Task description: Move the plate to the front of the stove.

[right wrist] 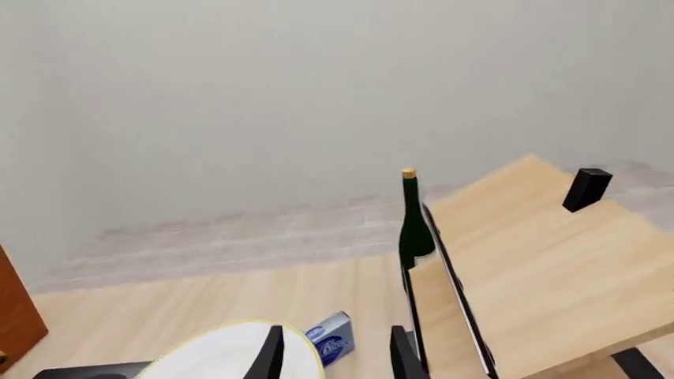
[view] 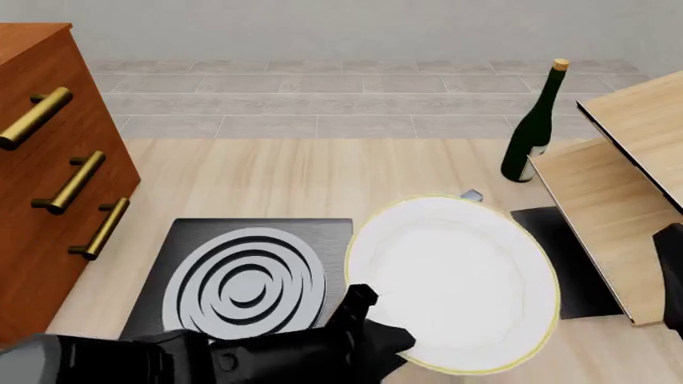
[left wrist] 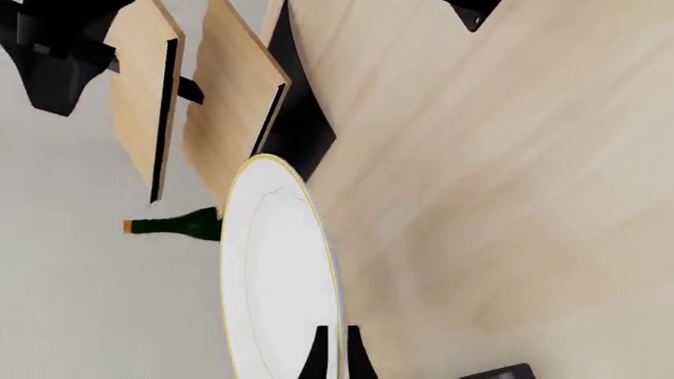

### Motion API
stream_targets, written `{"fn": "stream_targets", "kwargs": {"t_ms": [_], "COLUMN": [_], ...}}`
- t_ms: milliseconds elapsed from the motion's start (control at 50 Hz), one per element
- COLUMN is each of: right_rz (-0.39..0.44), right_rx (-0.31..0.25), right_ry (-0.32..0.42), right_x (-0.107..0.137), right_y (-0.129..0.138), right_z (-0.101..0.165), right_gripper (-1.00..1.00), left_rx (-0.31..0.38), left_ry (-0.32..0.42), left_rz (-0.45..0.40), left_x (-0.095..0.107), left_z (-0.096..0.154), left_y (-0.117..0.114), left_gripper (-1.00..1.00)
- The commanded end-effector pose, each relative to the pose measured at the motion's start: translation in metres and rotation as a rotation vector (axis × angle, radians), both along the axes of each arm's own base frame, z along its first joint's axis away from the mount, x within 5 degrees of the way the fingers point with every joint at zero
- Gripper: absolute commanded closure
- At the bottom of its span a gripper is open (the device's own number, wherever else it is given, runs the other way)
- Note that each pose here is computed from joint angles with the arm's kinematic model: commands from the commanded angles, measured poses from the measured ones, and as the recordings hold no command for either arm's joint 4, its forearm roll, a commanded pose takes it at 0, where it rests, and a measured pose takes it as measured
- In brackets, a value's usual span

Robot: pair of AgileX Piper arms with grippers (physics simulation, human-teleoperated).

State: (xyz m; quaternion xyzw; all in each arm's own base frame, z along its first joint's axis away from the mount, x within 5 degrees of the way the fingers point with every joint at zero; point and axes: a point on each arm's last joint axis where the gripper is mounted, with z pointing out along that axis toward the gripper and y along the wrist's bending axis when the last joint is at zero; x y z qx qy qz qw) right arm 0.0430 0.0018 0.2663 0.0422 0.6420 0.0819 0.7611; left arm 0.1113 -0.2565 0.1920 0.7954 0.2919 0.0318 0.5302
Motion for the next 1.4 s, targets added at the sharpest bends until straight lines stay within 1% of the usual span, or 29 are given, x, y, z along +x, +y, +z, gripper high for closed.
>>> {"fn": "stream_targets", "kwargs": {"t_ms": [20, 40, 60, 120, 220, 260, 320, 340, 380, 420, 440, 520, 540, 560, 580, 600, 620, 740, 780, 820, 860, 900, 980, 1020, 1220, 1300, 1320, 1360, 1400], "right_rz": [0.017, 0.02, 0.024, 0.034, 0.056, 0.069, 0.083, 0.089, 0.1, 0.111, 0.115, 0.138, 0.143, 0.147, 0.155, 0.157, 0.164, 0.196, 0.214, 0.217, 0.227, 0.237, 0.267, 0.274, 0.303, 0.301, 0.298, 0.293, 0.289], "right_rx": [0.007, 0.008, 0.009, 0.011, 0.018, 0.015, 0.023, 0.024, 0.032, 0.042, 0.044, 0.055, 0.049, 0.046, 0.041, 0.039, 0.036, 0.046, 0.059, 0.06, 0.067, 0.073, 0.098, 0.099, 0.103, 0.099, 0.1, 0.125, 0.123], "right_ry": [-0.03, -0.033, -0.036, -0.042, -0.05, -0.054, -0.058, -0.063, -0.065, -0.064, -0.066, -0.072, -0.071, -0.073, -0.07, -0.069, -0.068, -0.06, -0.058, -0.051, -0.045, -0.035, -0.038, -0.038, -0.035, -0.03, -0.028, -0.019, -0.017], "right_x": [-0.009, -0.01, -0.011, -0.013, -0.017, -0.019, -0.022, -0.024, -0.025, -0.027, -0.028, -0.032, -0.033, -0.033, -0.034, -0.033, -0.033, -0.033, -0.035, -0.036, -0.036, -0.036, -0.04, -0.042, -0.047, -0.048, -0.048, -0.048, -0.048], "right_y": [0.0, 0.0, 0.0, 0.0, 0.001, 0.001, 0.001, 0.001, 0.001, 0.001, 0.001, 0.0, 0.0, 0.0, 0.0, 0.0, 0.0, 0.001, 0.0, 0.0, 0.0, 0.0, -0.001, -0.001, -0.003, -0.004, -0.004, -0.004, -0.003], "right_z": [0.022, 0.024, 0.026, 0.031, 0.038, 0.042, 0.048, 0.05, 0.053, 0.055, 0.057, 0.064, 0.065, 0.066, 0.067, 0.068, 0.07, 0.073, 0.078, 0.078, 0.08, 0.083, 0.087, 0.089, 0.093, 0.093, 0.093, 0.092, 0.091], "right_gripper": [-1.0, -1.0, -1.0, -1.0, -1.0, -1.0, -1.0, -1.0, -1.0, -1.0, -1.0, -1.0, -1.0, -1.0, -1.0, -1.0, -1.0, -1.0, -1.0, -1.0, -1.0, -1.0, -1.0, -1.0, -1.0, -1.0, -1.0, -1.0, -1.0], "left_rx": [-0.056, -0.062, -0.082, -0.083, -0.111, -0.112, -0.131, -0.147, -0.15, -0.168, -0.165, -0.205, -0.22, -0.218, -0.232, -0.233, -0.253, -0.253, -0.264, -0.27, -0.285, -0.288, -0.3, -0.299, -0.313, -0.317, -0.317, -0.318, -0.32], "left_ry": [-0.091, -0.093, -0.102, -0.132, -0.182, -0.223, -0.237, -0.247, -0.267, -0.296, -0.306, -0.339, -0.352, -0.366, -0.402, -0.416, -0.43, -0.463, -0.474, -0.491, -0.491, -0.507, -0.516, -0.514, -0.524, -0.529, -0.529, -0.531, -0.533], "left_rz": [0.002, 0.002, 0.007, 0.009, 0.022, 0.023, 0.035, 0.04, 0.045, 0.043, 0.045, 0.05, 0.049, 0.044, 0.034, 0.028, 0.023, 0.015, 0.009, -0.004, -0.005, -0.013, -0.017, -0.014, -0.013, -0.016, -0.017, -0.019, -0.022], "left_x": [0.001, 0.001, 0.001, 0.002, 0.006, 0.008, 0.01, 0.011, 0.012, 0.013, 0.014, 0.016, 0.016, 0.016, 0.015, 0.015, 0.014, 0.016, 0.015, 0.013, 0.013, 0.012, 0.012, 0.013, 0.015, 0.014, 0.014, 0.013, 0.013], "left_z": [0.014, 0.016, 0.02, 0.018, 0.021, 0.018, 0.023, 0.026, 0.025, 0.026, 0.025, 0.032, 0.035, 0.033, 0.034, 0.032, 0.035, 0.029, 0.031, 0.03, 0.034, 0.034, 0.036, 0.036, 0.04, 0.041, 0.041, 0.041, 0.041], "left_y": [0.018, 0.018, 0.019, 0.024, 0.03, 0.034, 0.036, 0.036, 0.038, 0.038, 0.039, 0.037, 0.036, 0.035, 0.032, 0.031, 0.029, 0.024, 0.022, 0.019, 0.017, 0.015, 0.012, 0.012, 0.007, 0.006, 0.006, 0.006, 0.005], "left_gripper": [1.0, 1.0, 1.0, 1.0, 1.0, 1.0, 1.0, 1.0, 1.0, 1.0, 1.0, 1.0, 1.0, 1.0, 1.0, 1.0, 1.0, 1.0, 1.0, 1.0, 1.0, 1.0, 1.0, 1.0, 1.0, 1.0, 1.0, 1.0, 1.0]}}
